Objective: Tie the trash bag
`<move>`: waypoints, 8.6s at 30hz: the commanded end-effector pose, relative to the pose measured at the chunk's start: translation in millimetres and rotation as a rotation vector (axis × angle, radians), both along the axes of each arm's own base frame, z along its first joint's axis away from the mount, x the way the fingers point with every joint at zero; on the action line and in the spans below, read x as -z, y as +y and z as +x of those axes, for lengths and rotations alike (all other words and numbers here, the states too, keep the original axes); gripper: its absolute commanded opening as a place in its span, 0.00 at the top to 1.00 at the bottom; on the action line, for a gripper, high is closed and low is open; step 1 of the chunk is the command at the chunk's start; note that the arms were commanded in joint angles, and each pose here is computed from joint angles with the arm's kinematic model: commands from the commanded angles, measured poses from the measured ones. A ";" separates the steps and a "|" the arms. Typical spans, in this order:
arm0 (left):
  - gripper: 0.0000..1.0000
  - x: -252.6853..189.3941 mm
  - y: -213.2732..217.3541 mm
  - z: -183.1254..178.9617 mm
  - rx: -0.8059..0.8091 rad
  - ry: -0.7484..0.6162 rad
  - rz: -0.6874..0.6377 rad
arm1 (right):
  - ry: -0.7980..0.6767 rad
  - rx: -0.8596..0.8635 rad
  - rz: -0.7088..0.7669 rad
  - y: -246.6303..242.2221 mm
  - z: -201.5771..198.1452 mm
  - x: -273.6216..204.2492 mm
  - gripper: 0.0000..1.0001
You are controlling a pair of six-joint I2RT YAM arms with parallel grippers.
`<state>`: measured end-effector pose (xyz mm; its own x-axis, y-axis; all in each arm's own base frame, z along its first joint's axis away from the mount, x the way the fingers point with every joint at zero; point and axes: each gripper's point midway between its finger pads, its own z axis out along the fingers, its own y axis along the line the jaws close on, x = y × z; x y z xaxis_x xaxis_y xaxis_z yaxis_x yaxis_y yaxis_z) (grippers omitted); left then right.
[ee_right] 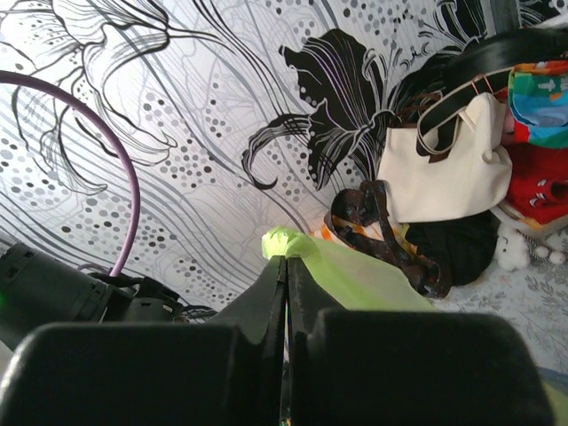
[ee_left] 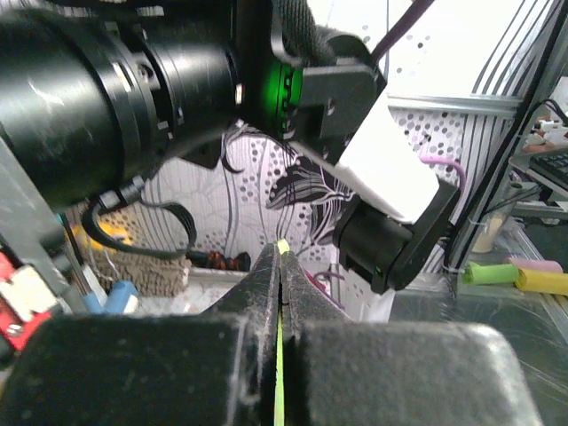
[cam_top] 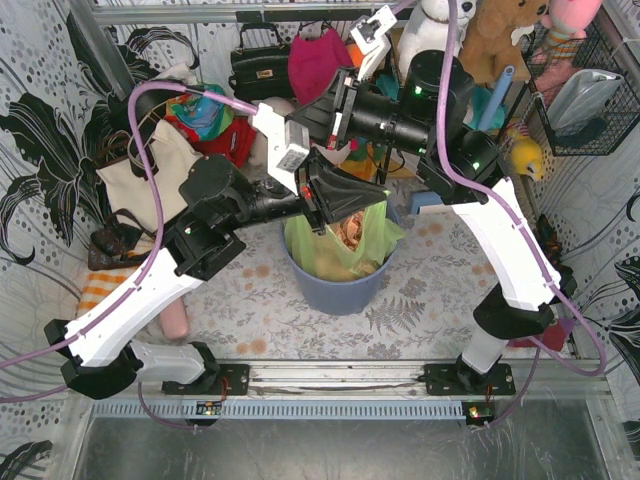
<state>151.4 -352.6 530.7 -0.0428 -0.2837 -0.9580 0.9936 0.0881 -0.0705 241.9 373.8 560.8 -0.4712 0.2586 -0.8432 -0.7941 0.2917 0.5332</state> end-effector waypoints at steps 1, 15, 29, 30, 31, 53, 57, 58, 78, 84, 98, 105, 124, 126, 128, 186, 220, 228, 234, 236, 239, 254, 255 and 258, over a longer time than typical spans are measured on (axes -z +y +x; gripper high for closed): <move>0.98 -39.9 6.3 -1.4 -0.026 -0.108 -0.083 | -0.047 -0.018 0.102 -4.2 -10.2 -36.4 1.00; 0.98 -55.1 8.0 6.3 -0.072 -0.174 -0.181 | 0.010 -0.045 0.176 4.0 -9.0 -44.5 1.00; 0.99 -43.3 30.9 27.0 -0.248 -0.154 -0.268 | 0.075 0.254 0.171 -56.3 0.6 -15.5 1.00; 0.99 -43.0 33.2 26.7 -0.255 -0.156 -0.271 | 0.080 0.265 0.169 -59.2 0.8 -13.0 1.00; 0.99 -43.1 35.2 26.3 -0.260 -0.156 -0.274 | 0.082 0.277 0.174 -63.3 -0.2 -13.0 1.00; 0.99 -46.1 63.6 30.1 -0.371 -0.147 -0.330 | 0.114 0.329 0.279 -108.3 -29.2 20.0 1.00; 0.99 -48.8 71.5 30.5 -0.398 -0.145 -0.349 | 0.096 0.286 0.294 -109.3 -40.1 18.7 1.00; 0.99 -48.7 72.4 31.1 -0.404 -0.145 -0.349 | 0.093 0.272 0.291 -108.6 -42.9 19.1 1.00; 0.99 -45.7 72.5 37.0 -0.432 -0.133 -0.330 | 0.099 0.009 0.200 -95.9 -94.0 55.5 1.00; 0.99 -44.7 71.4 37.5 -0.429 -0.126 -0.325 | 0.111 0.063 0.201 -105.2 -91.0 59.1 1.00; 0.95 -37.9 51.6 -19.1 -0.116 -0.227 -0.251 | 0.041 0.323 0.241 -111.9 -34.5 11.2 1.00; 0.60 -42.5 63.7 -13.0 -0.191 -0.224 -0.263 | -0.018 0.290 0.273 -93.5 -23.8 -19.7 1.00; 0.20 -16.6 89.4 52.3 -0.578 -0.181 -0.187 | -0.004 0.168 0.262 -63.6 -24.8 -36.3 1.00; 0.16 -11.8 80.9 57.8 -0.572 -0.198 -0.160 | -0.001 0.148 0.254 -61.7 -27.8 -37.0 1.00; 0.12 -9.1 76.6 68.2 -0.584 -0.205 -0.146 | 0.003 0.127 0.250 -60.6 -31.7 -37.9 1.00; 1.00 25.9 51.3 64.6 -0.135 -0.179 -0.004 | -0.103 0.128 -0.222 -91.1 -48.2 11.5 0.89; 0.27 -22.6 19.8 8.2 0.023 -0.076 -0.047 | -0.014 0.313 -0.133 -63.6 15.0 12.1 1.00; 0.32 -16.9 3.1 25.8 -0.039 -0.065 -0.049 | -0.013 0.306 -0.126 -63.5 12.9 11.1 1.00; 0.40 -20.2 1.3 29.9 -0.052 -0.053 -0.065 | -0.013 0.305 -0.125 -63.7 12.5 11.1 1.00; 0.50 -21.0 1.7 28.8 -0.052 -0.051 -0.076 | -0.012 0.304 -0.123 -63.4 12.5 11.0 1.00; 0.70 -20.7 3.5 28.4 -0.057 -0.046 -0.092 | -0.012 0.309 -0.126 -64.6 12.7 11.7 1.00; 1.00 -22.6 29.1 24.1 -0.145 -0.098 -0.151 | 0.027 0.490 -0.066 -113.8 6.7 24.2 1.00; 1.00 -22.2 30.4 25.4 -0.156 -0.099 -0.153 | 0.031 0.489 -0.046 -115.6 4.2 25.0 1.00; 1.00 -24.4 35.0 27.8 -0.185 -0.100 -0.166 | 0.038 0.466 0.006 -118.4 -5.2 28.5 1.00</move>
<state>179.1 -330.9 532.1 0.0321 -0.3630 -0.9313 0.9772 0.2071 -0.0470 244.6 263.5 506.1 -0.3898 0.3252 -0.8616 -0.5387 0.6783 0.4997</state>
